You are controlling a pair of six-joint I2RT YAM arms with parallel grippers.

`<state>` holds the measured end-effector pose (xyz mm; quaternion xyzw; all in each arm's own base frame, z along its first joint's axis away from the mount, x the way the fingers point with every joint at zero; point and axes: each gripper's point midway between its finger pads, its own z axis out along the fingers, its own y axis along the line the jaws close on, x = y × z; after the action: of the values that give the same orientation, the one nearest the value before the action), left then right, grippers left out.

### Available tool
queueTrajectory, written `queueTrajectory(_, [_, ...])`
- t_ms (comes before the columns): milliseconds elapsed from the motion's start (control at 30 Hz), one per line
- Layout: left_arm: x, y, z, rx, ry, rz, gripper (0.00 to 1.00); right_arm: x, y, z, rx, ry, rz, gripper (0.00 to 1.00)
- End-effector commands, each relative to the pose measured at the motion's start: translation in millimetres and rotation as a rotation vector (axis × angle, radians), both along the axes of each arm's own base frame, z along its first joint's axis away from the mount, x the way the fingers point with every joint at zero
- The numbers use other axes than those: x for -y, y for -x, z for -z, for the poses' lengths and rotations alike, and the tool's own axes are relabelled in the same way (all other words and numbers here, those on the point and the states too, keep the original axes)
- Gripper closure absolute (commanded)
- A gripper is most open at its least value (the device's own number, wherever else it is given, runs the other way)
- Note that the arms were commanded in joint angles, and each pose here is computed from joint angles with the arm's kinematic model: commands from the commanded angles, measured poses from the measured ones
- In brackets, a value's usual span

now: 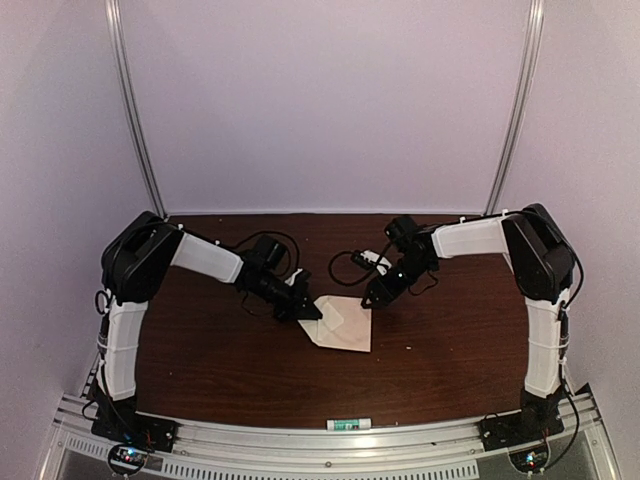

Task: Place the letter into the envelope and seal it
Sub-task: Place the 1/2-folded letter in the envelope.

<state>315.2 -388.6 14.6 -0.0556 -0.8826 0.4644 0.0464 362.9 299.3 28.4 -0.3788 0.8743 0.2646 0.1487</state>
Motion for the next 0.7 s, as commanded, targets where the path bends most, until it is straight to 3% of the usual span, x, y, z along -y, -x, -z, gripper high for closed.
queueTrajectory(0, [-3.7,5.3,-12.8,0.032,0.005,0.026,1.0,12.3,11.1,37.2,-0.075,0.082,0.019,0.58])
queueTrajectory(300, [-7.9,0.8,-11.4,0.081,-0.006,-0.027,1.0,17.1,10.7,18.5,-0.021,0.079,0.014,0.61])
queueTrajectory(467, [-7.9,3.2,-6.0,0.078,-0.016,-0.015,1.0,20.0,11.5,30.6,-0.048,0.106,0.013,0.77])
queueTrajectory(667, [-10.7,6.3,-3.4,0.079,-0.032,0.0,1.0,23.6,11.1,37.3,-0.012,0.173,-0.011,0.87])
